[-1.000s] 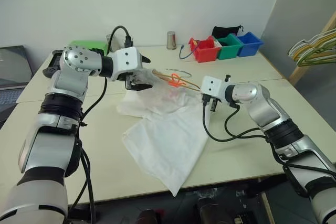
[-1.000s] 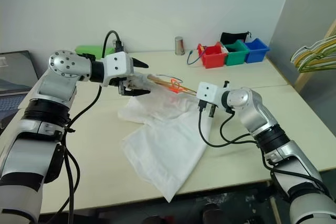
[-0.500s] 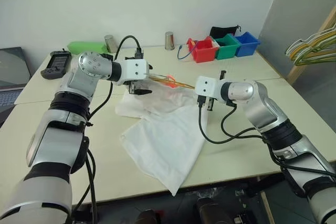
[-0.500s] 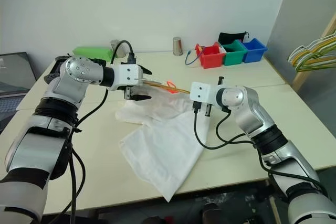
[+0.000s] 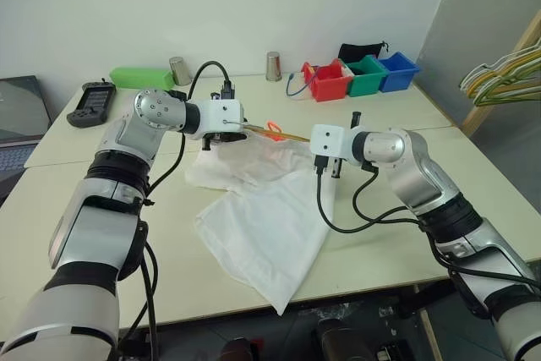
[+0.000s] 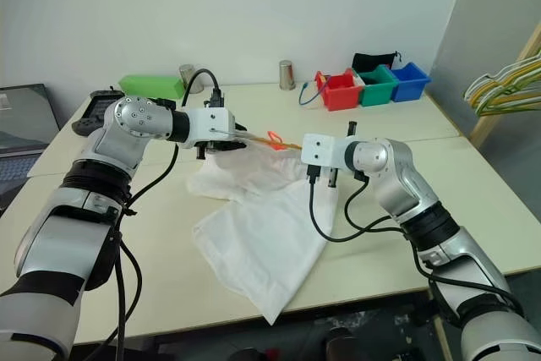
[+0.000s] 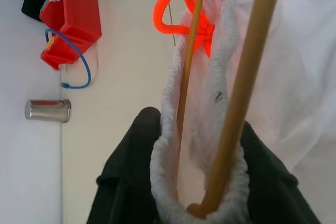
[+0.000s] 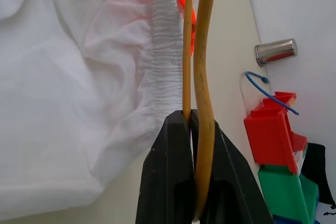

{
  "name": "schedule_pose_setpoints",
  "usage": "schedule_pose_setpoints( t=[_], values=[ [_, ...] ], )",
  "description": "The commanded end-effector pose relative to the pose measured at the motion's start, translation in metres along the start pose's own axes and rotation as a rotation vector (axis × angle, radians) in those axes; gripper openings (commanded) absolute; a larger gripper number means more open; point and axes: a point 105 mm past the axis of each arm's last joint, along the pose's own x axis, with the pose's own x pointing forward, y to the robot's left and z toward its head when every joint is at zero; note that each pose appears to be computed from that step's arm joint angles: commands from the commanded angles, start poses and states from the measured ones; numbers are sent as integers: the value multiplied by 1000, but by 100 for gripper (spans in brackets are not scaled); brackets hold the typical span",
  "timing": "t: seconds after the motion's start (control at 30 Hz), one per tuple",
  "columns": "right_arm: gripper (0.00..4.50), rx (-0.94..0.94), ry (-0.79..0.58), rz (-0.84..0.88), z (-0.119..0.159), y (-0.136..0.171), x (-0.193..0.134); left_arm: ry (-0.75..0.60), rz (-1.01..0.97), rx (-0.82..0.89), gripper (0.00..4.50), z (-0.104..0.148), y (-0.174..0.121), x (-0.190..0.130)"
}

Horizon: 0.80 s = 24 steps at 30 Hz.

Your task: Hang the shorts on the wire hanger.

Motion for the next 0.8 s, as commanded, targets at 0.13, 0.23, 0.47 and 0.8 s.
schedule_pose_setpoints(
  t=[0.13,0.23,0.47,0.8],
  values=[
    [0,-54,-97,-40,25,-12,-7,-54,56,3,5,12,13,-6],
    [0,-53,-100,-37,25,-13,-6,-54,63,1,1,12,13,-6],
    [0,-54,-112,-22,27,-12,-6,-53,67,-1,1,12,11,-5],
    [217,-34,-134,33,27,-9,-13,-47,67,-38,0,4,0,-7]
  ],
)
